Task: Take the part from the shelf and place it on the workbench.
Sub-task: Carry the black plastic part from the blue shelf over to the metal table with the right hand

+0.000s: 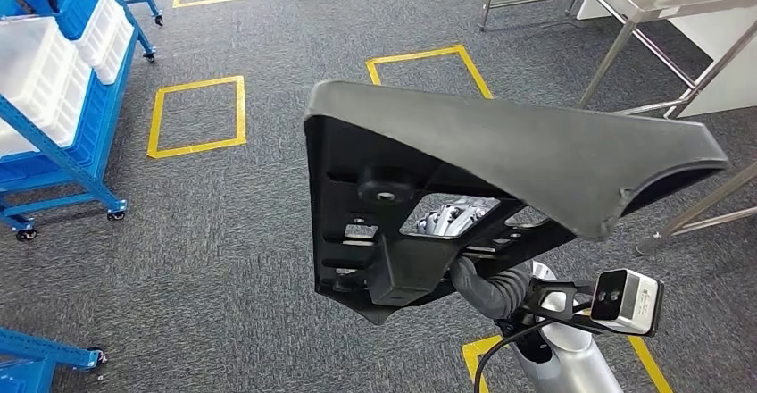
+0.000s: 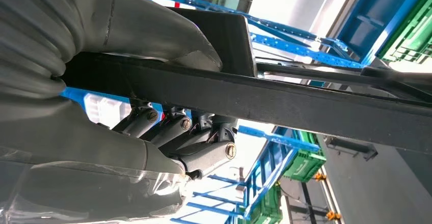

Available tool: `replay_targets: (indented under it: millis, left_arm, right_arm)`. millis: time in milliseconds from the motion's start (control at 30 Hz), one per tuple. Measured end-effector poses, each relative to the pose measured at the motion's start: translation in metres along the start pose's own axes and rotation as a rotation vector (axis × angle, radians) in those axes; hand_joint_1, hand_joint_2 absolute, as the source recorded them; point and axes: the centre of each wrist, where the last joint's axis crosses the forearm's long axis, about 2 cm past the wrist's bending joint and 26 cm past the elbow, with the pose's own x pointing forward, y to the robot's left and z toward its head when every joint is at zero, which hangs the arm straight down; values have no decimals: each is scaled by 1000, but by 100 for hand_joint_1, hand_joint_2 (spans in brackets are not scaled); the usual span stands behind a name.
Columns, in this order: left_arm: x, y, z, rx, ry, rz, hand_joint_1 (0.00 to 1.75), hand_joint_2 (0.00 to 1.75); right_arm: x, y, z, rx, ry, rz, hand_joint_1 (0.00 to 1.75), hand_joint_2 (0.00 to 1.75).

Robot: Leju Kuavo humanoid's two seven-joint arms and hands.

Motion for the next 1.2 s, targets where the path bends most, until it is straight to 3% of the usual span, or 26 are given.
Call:
replay_targets:
  millis: [333,733,1200]
  left_arm:
    - [-5,-7,4,29,14,48,0,0]
    - [-6,3,2,118,75,74,0,0]
    - [3,16,-4,69,-37,78,0,0]
  right_arm:
    - [-2,-7,-6,27,18,-15,166,175]
    - [-5,-18,-16,-15,61,-21,166,175]
    - [-13,-8,6,-59,36,-8,166,175]
